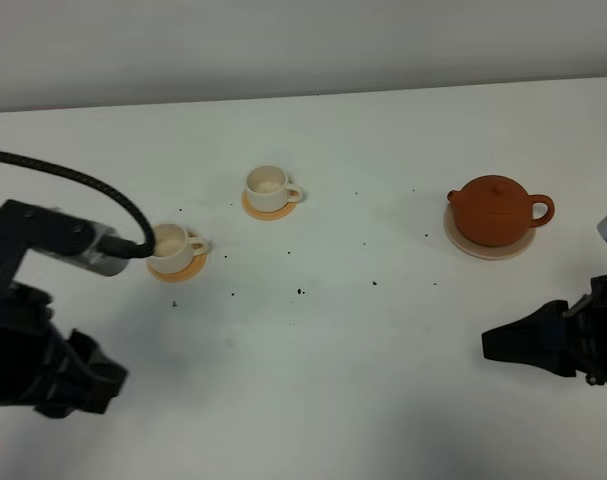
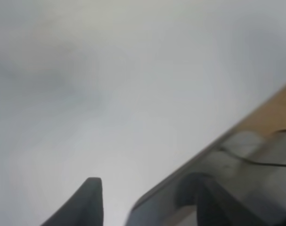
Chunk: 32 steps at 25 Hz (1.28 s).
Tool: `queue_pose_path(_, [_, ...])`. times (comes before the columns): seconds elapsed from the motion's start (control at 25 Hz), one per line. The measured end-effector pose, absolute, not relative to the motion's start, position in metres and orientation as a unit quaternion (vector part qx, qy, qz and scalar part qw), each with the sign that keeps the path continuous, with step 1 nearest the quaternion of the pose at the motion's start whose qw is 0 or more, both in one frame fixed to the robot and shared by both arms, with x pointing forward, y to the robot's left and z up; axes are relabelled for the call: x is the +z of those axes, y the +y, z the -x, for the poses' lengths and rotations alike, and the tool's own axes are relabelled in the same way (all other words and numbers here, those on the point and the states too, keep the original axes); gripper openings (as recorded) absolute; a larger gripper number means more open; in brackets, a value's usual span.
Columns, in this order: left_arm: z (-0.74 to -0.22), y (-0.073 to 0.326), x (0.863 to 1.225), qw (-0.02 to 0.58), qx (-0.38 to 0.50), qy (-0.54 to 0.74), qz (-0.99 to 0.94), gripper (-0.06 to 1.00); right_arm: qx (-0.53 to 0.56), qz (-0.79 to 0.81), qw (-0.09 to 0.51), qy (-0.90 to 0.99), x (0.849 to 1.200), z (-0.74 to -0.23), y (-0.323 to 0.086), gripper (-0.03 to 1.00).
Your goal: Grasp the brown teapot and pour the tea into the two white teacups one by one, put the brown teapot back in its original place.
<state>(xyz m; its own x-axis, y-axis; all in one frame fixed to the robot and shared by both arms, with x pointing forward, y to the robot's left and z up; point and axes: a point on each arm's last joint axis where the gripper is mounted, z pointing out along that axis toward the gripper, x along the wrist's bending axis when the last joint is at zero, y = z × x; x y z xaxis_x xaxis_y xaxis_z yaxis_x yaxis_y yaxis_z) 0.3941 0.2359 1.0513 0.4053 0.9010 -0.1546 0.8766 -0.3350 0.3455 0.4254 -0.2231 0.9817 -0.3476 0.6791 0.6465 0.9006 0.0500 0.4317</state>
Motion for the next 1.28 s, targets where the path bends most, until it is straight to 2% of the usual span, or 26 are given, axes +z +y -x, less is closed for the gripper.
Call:
queue_pose_path(0.12, [-0.371, 0.258, 1.056, 0.14, 0.089, 0.577, -0.8, 0.46, -0.414, 0.549, 0.123, -0.716, 0.991, -0.433, -0.223, 0.37])
queue_pose_path(0.28, [-0.337, 0.275, 1.05, 0.135, 0.125, 0.587, -0.788, 0.46, -0.417, 0.547, 0.117, -0.717, 0.996, -0.437, -0.223, 0.37])
queue_pose_path(0.6, [-0.287, 0.291, 1.045, 0.235, 0.202, 0.571, -0.76, 0.46, -0.416, 0.546, 0.116, -0.718, 0.996, -0.437, -0.223, 0.37])
queue_pose_path(0.96, [-0.25, 0.303, 1.045, 0.312, 0.26, 0.551, -0.728, 0.46, -0.417, 0.544, 0.114, -0.719, 0.996, -0.437, -0.223, 0.37])
queue_pose_path(1.28, [-0.229, 0.307, 1.045, 0.335, 0.327, 0.595, -0.654, 0.46, -0.426, 0.541, 0.094, -0.719, 1.004, -0.445, -0.224, 0.37])
